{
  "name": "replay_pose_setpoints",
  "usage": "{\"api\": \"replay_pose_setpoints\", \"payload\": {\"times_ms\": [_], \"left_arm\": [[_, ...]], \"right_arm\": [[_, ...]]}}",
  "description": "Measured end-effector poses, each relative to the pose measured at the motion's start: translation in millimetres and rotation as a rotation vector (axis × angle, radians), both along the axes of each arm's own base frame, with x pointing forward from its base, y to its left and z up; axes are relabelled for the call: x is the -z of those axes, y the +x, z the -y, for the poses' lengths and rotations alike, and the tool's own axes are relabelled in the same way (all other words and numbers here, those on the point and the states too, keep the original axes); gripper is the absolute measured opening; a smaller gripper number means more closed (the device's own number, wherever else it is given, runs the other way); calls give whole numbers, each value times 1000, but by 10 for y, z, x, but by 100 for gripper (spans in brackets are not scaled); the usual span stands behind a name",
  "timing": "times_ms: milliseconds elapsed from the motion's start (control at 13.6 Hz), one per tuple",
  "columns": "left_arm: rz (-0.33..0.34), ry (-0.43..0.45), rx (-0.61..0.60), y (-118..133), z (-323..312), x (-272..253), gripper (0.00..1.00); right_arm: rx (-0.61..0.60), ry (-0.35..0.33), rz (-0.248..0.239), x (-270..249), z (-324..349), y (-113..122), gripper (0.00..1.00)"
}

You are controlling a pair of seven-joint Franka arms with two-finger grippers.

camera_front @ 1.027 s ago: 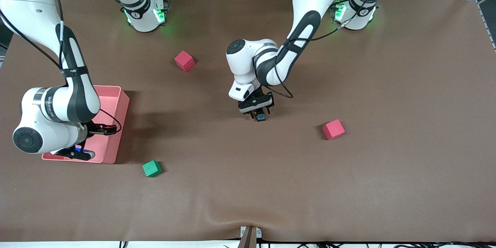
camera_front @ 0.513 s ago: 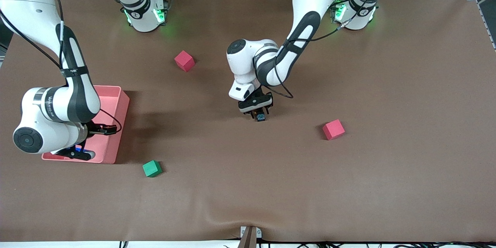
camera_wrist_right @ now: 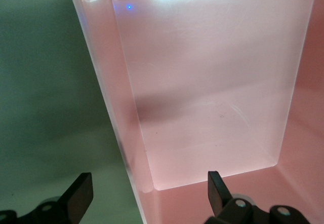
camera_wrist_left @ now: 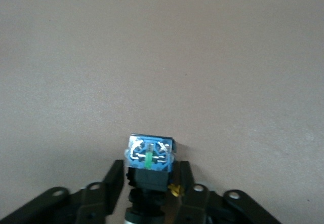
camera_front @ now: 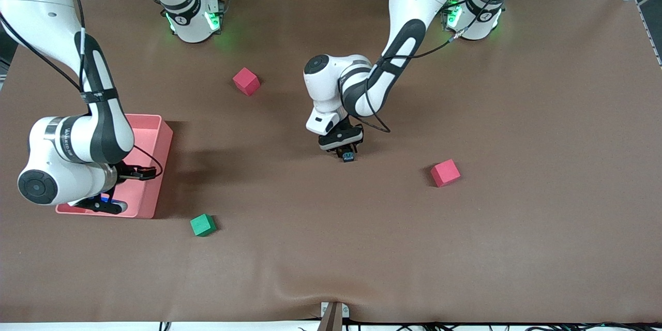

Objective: Place and upright button with both arms
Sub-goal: 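Lower the left gripper onto the button and close on it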

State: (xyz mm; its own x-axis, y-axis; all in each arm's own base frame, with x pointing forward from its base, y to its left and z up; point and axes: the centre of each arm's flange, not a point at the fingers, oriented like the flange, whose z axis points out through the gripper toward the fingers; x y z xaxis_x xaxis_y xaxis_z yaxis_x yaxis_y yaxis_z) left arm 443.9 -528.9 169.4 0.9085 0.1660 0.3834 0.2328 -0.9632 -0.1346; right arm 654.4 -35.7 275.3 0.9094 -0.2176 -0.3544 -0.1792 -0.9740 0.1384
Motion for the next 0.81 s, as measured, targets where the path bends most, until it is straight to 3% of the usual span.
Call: {"api": "replay_pose_setpoints", "payload": {"times_ms": [73,440,807], "left_arm": [[1,-2,-1,1,4,-7,42],[22,-35,-21,67,54,-118,42],[6,-161,-133,300,147,-582,42]], "right_arm": [[0,0,0,0,0,0,100],[0,0,0,0,-3,0,100],[0,0,0,0,-3,0,100]]}}
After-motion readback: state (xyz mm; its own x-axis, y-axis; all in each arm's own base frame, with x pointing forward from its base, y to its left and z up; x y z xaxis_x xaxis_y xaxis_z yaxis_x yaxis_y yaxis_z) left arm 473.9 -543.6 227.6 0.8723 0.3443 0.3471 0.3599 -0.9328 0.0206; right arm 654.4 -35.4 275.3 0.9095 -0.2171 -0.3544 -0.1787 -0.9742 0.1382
